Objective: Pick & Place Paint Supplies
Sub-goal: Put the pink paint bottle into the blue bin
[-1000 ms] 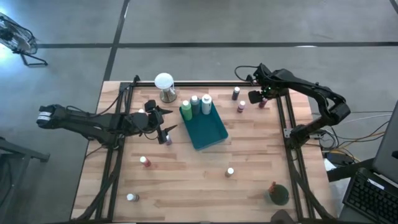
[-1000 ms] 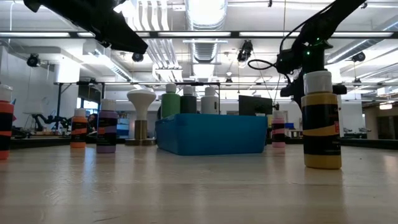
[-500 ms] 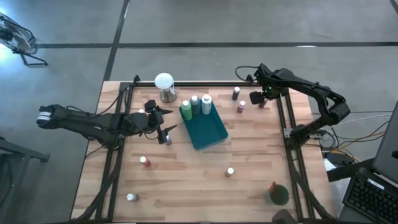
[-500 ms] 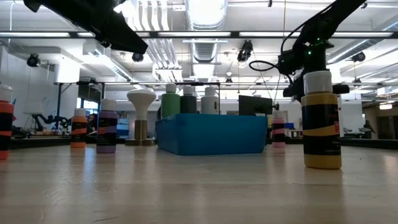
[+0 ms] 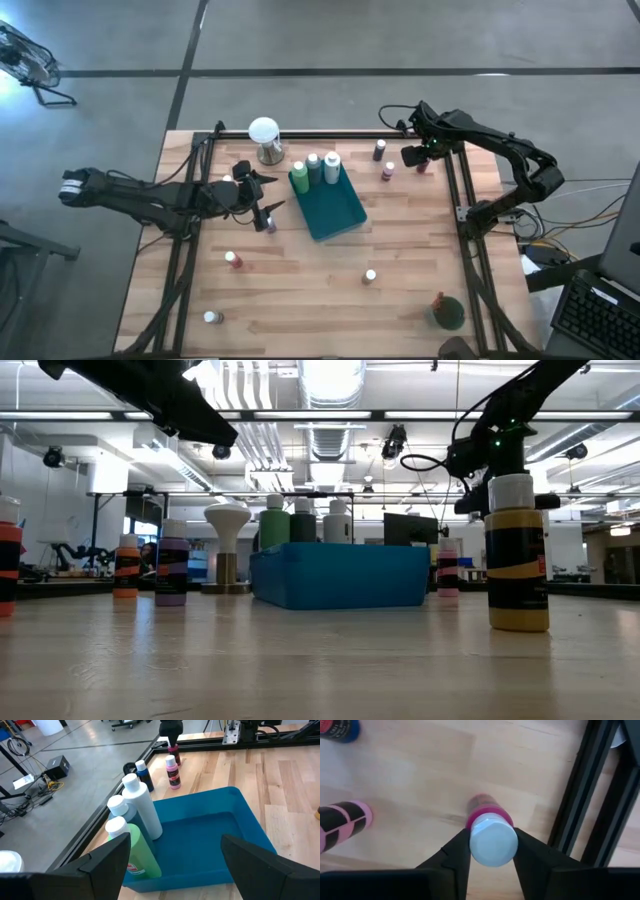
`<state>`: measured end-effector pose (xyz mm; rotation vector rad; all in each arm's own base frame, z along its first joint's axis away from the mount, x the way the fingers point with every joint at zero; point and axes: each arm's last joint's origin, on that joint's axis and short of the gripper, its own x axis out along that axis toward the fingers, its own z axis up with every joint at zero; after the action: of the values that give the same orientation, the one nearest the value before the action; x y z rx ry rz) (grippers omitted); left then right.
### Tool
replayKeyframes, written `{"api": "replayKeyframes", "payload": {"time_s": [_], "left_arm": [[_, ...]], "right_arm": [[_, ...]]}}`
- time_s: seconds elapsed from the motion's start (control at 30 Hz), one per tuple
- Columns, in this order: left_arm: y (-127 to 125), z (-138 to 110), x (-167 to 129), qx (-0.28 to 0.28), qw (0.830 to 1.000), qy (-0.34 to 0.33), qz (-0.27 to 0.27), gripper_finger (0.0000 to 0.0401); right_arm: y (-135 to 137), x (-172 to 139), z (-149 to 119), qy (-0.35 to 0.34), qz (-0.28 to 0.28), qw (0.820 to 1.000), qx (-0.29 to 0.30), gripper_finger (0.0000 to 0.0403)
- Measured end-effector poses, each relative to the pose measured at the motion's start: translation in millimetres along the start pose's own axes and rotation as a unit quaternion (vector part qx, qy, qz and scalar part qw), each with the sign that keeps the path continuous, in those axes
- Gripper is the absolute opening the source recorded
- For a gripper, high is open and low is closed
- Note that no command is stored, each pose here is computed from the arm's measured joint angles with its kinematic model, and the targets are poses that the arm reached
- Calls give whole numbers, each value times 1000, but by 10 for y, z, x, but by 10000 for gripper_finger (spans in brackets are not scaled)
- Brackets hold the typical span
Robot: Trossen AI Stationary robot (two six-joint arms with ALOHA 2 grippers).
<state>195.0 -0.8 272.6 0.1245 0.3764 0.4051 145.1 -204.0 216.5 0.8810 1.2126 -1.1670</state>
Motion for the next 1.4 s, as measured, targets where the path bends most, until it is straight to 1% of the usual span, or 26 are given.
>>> {"api": "replayKeyframes", "payload": {"time_s": [0.23,0.43,0.8,0.97,1.17,1.4], "left_arm": [[0,0,0,0,1000,0,0,314],[0,0,0,0,1000,0,0,314],[0,0,0,-1,1000,0,0,314],[0,0,0,-1,1000,0,0,314],[0,0,0,-1,1000,0,0,314],[0,0,0,-2,1000,0,0,314]], "right_arm": [[-5,0,0,-2,-6,1000,-6,121],[-12,-17,-11,-2,-6,1000,-10,114],[-26,-90,-41,-5,17,1000,-15,114],[-23,-127,-59,-5,38,999,-20,114],[-59,-237,-113,-9,42,999,-27,114],[-69,-505,-145,-29,54,998,-35,114]]}}
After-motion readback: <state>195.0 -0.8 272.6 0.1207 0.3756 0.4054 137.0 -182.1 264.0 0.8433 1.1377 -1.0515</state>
